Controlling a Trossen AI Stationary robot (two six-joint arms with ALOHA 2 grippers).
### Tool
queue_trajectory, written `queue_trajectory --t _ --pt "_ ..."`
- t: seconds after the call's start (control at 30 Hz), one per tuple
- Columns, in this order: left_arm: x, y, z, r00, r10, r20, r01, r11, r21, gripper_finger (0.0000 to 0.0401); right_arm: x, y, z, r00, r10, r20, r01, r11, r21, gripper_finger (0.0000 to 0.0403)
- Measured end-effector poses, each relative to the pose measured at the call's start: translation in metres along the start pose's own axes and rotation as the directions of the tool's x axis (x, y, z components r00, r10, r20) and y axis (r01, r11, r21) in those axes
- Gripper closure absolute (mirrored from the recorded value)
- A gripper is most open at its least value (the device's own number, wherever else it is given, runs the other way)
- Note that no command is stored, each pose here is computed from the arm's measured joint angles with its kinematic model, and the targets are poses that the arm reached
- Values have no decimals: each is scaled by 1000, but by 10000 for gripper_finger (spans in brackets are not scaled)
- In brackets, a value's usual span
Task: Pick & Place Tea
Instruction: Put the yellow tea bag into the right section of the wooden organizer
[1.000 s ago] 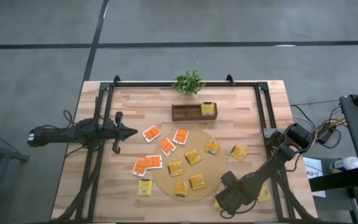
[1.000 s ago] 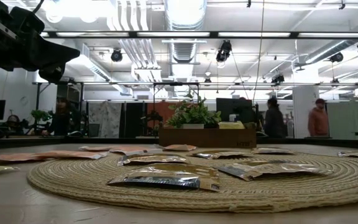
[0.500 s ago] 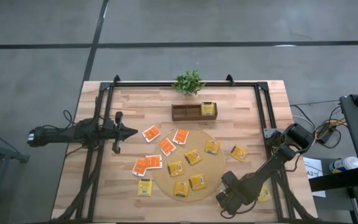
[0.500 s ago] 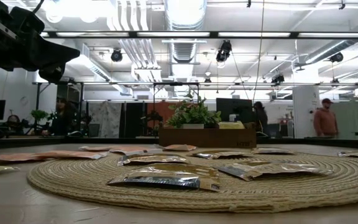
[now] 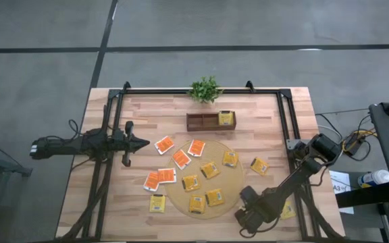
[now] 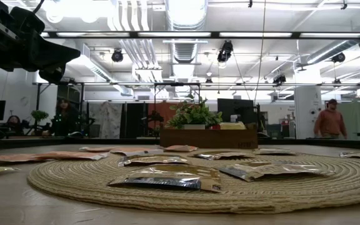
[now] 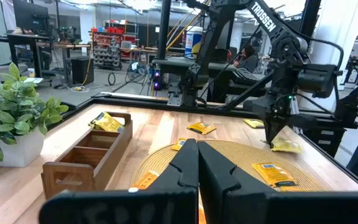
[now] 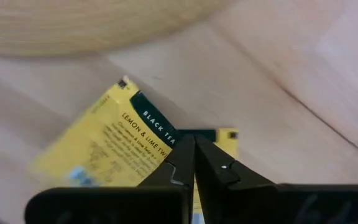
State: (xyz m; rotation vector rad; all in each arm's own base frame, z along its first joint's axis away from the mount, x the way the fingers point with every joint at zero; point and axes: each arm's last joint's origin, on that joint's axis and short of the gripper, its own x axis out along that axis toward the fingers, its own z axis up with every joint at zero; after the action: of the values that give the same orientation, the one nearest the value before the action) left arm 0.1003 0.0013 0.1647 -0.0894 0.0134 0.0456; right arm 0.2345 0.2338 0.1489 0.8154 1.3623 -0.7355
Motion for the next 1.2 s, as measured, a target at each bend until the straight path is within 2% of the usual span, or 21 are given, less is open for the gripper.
queue_trajectory --t 0.37,0.57,0.7,0.83,1.03,1.1,1.2 --pt "0 0 0 1000 0 0 0 1000 0 401 -19 15 1 995 89 40 -87 995 -41 394" --pt "0 0 0 1000 0 0 0 1000 0 401 -30 24 0 988 142 54 -135 984 -118 394" --pt "0 0 0 1000 0 0 0 1000 0 401 -34 27 0 986 157 51 -150 980 -132 386" --pt "0 0 0 1000 0 0 0 1000 0 401 -36 29 -1 987 162 21 -157 975 -159 348" --pt "0 0 0 1000 0 0 0 1000 0 401 -40 32 0 984 175 17 -167 959 -231 266" --pt "0 0 0 1000 0 0 0 1000 0 401 -40 32 0 984 175 17 -162 938 -305 244" --pt "0 0 0 1000 0 0 0 1000 0 401 -39 32 -1 986 169 -1 -150 876 -458 217"
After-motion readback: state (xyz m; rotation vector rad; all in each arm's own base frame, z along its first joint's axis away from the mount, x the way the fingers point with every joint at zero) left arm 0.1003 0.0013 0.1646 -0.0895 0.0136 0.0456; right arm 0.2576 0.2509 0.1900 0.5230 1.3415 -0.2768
